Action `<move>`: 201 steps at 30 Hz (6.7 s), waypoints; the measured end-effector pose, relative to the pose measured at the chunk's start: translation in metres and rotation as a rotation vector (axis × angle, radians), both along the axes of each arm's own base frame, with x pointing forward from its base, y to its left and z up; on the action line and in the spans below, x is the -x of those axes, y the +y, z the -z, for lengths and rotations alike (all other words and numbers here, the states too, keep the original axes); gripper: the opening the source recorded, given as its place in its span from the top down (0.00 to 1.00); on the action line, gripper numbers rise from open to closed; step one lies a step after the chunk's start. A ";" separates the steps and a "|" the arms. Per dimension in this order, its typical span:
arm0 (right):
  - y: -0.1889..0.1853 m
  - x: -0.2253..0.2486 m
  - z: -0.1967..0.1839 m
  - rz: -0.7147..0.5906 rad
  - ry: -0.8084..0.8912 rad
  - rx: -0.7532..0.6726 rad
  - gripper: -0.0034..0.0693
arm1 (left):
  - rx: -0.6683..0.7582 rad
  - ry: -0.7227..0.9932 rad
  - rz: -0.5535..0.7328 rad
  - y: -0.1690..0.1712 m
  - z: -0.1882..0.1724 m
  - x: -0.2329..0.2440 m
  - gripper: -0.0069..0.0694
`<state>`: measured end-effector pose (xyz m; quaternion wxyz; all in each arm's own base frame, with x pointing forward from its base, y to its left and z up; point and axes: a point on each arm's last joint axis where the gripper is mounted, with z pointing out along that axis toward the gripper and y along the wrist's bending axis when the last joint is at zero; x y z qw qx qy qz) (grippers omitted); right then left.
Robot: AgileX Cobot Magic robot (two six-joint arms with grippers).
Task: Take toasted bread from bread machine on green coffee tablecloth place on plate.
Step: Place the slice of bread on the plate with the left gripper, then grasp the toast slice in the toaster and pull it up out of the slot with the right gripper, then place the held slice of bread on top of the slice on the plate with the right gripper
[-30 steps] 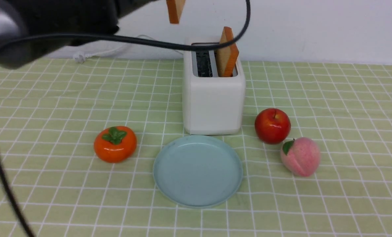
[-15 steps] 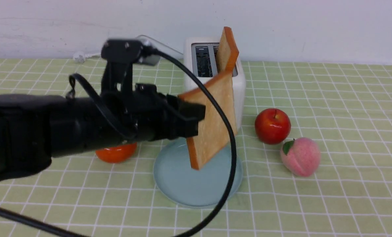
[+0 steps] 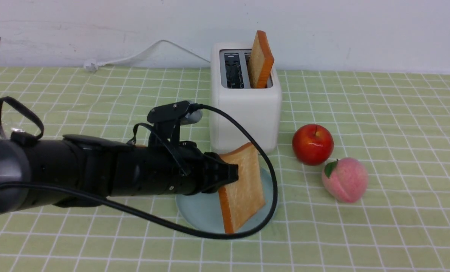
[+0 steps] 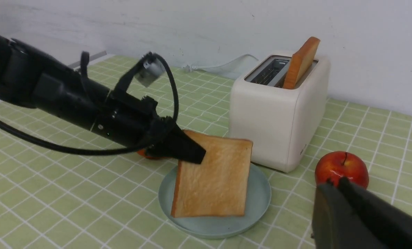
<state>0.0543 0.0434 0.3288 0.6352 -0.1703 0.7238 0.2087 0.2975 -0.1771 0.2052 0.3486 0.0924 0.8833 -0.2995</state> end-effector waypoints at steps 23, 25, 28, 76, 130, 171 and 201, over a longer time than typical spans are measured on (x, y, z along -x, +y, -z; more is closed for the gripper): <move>0.001 0.001 0.001 -0.014 0.014 0.007 0.90 | -0.105 -0.171 -0.257 0.031 -0.046 -0.001 0.15; 0.001 0.001 0.001 -0.014 0.014 0.007 0.90 | -0.129 -0.228 -0.307 0.040 -0.062 0.003 0.14; 0.001 0.001 0.001 -0.014 0.014 0.007 0.90 | -0.109 -0.276 -0.320 0.046 -0.079 0.014 0.15; 0.122 -0.305 -0.033 -0.083 0.315 0.156 0.73 | 0.128 -0.732 -0.099 0.130 -0.065 0.230 0.93; 0.120 -0.331 -0.091 0.008 0.100 -0.014 0.77 | 0.126 -0.733 -0.099 0.130 -0.065 0.230 0.93; 0.158 -0.328 0.086 -0.338 0.837 -0.066 0.60 | 0.161 -0.738 -0.024 0.125 -0.066 0.234 0.93; 0.036 -0.171 -0.084 -0.077 0.636 0.312 0.97 | 0.149 -0.736 -0.049 0.126 -0.065 0.233 0.93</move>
